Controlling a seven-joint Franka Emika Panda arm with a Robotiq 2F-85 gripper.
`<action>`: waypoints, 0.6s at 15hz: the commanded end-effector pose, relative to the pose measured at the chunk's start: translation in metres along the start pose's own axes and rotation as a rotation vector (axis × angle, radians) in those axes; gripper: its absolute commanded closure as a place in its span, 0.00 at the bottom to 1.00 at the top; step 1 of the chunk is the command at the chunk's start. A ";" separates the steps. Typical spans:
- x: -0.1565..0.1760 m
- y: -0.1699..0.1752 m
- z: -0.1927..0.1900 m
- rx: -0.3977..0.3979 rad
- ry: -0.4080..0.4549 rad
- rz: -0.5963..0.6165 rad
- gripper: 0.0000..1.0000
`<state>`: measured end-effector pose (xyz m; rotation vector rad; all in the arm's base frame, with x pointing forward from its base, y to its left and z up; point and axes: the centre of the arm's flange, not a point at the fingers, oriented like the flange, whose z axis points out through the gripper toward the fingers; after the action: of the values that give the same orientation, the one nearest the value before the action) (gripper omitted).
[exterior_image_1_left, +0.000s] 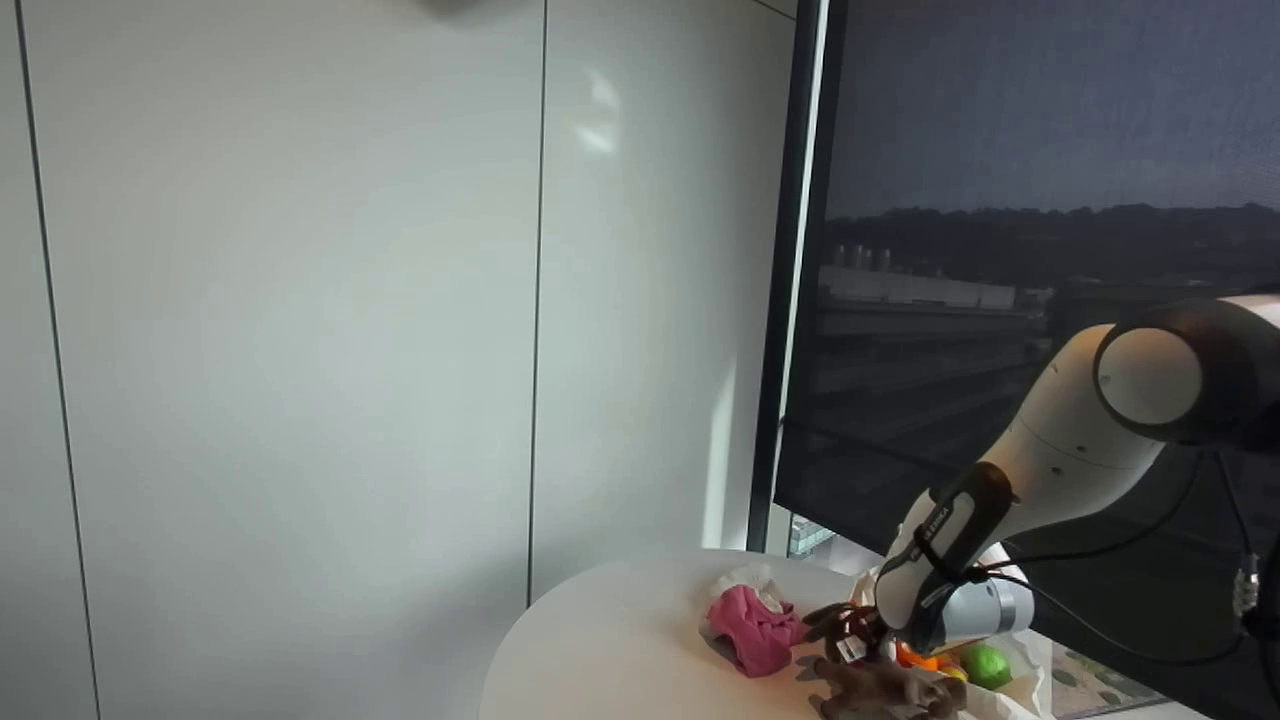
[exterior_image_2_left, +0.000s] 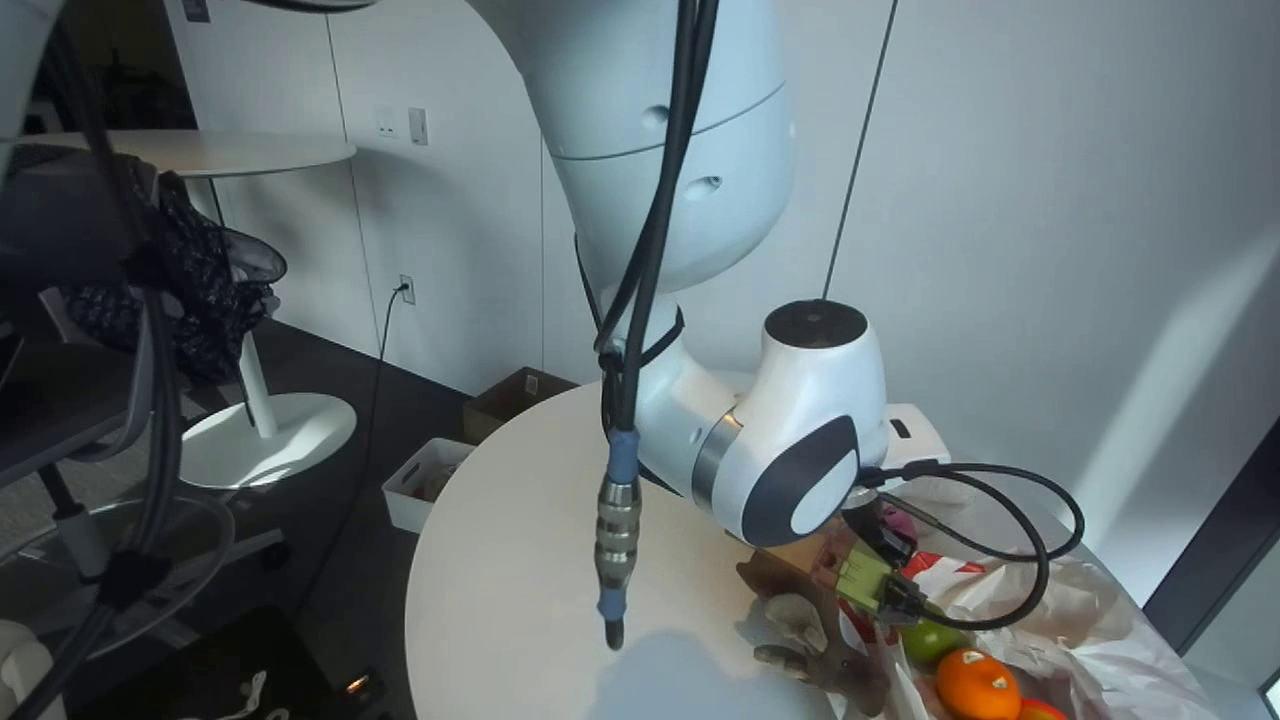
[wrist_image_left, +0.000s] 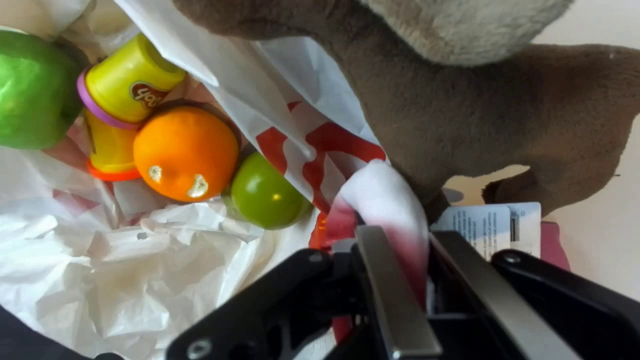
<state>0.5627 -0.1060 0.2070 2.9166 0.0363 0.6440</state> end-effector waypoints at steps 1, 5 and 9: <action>0.025 0.008 -0.037 -0.066 0.086 0.059 0.83; 0.040 0.029 -0.061 -0.113 0.120 0.132 0.83; 0.050 0.047 -0.085 -0.161 0.194 0.191 0.83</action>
<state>0.5735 -0.1408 0.2807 2.7746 -0.1931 0.8136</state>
